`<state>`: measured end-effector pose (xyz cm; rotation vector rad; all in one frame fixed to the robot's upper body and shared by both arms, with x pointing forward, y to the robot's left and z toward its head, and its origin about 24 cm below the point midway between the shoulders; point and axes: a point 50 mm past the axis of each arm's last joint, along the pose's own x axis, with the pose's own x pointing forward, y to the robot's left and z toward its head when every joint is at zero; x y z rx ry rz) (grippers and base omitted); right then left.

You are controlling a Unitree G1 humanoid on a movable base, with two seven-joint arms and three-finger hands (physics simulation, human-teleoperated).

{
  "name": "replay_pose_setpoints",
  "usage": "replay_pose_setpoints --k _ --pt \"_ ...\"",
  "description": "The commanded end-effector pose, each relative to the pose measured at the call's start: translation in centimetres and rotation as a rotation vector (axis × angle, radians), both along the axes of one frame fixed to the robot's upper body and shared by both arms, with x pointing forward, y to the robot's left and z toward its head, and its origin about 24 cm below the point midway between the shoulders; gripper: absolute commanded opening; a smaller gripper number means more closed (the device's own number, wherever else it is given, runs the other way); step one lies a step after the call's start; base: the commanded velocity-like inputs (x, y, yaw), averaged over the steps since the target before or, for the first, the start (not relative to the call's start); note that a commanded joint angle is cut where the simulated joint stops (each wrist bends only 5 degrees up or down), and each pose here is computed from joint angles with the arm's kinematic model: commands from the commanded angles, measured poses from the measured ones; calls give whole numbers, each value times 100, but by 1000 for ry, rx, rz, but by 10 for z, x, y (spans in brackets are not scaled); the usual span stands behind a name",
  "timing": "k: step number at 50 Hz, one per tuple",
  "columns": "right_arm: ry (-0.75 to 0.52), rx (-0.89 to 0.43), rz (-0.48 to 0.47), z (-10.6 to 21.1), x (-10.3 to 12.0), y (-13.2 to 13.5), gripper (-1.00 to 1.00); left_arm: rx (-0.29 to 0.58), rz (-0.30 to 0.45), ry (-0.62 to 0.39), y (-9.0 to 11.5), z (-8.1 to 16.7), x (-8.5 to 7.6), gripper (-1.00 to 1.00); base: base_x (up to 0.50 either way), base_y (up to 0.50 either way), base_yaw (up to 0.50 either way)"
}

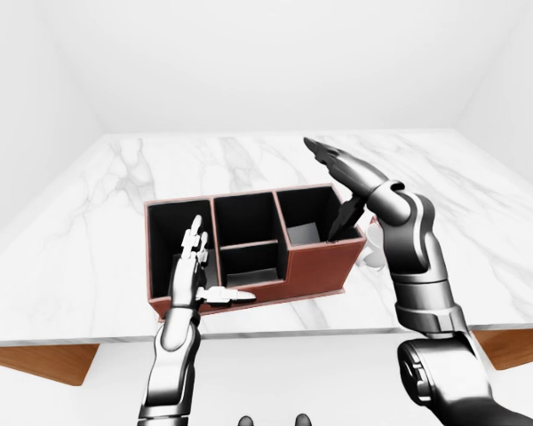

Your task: Pick up the book and place it in the right compartment of the caddy.

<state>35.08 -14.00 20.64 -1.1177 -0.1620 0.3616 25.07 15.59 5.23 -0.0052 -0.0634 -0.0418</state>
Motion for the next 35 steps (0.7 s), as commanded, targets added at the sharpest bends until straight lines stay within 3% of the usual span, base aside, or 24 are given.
replay_pose_setpoints --k 1,11,18,23,28,31,35 --pt "-113 121 47 -11 -50 0 100 0 2 2 0 0 -2 100 0 0 0" --pt "-333 62 89 23 -104 8 100 -4 1 7 -2 3 -4 100 0 0 0" --pt "-502 119 132 43 -146 10 100 -8 2 6 -2 2 -5 100 0 0 0" --pt "-697 137 176 66 -183 10 100 -8 1 10 -2 0 -4 100 0 0 0" --pt "-656 458 130 48 -190 -10 100 -8 0 10 -3 0 -4 100 0 0 0" --pt "-608 715 60 27 -190 -28 100 -11 1 9 -3 -1 -3 100 0 0 0" --pt "-512 909 -55 0 -192 -41 100 -11 -1 12 -3 -3 -3 100 0 0 0"
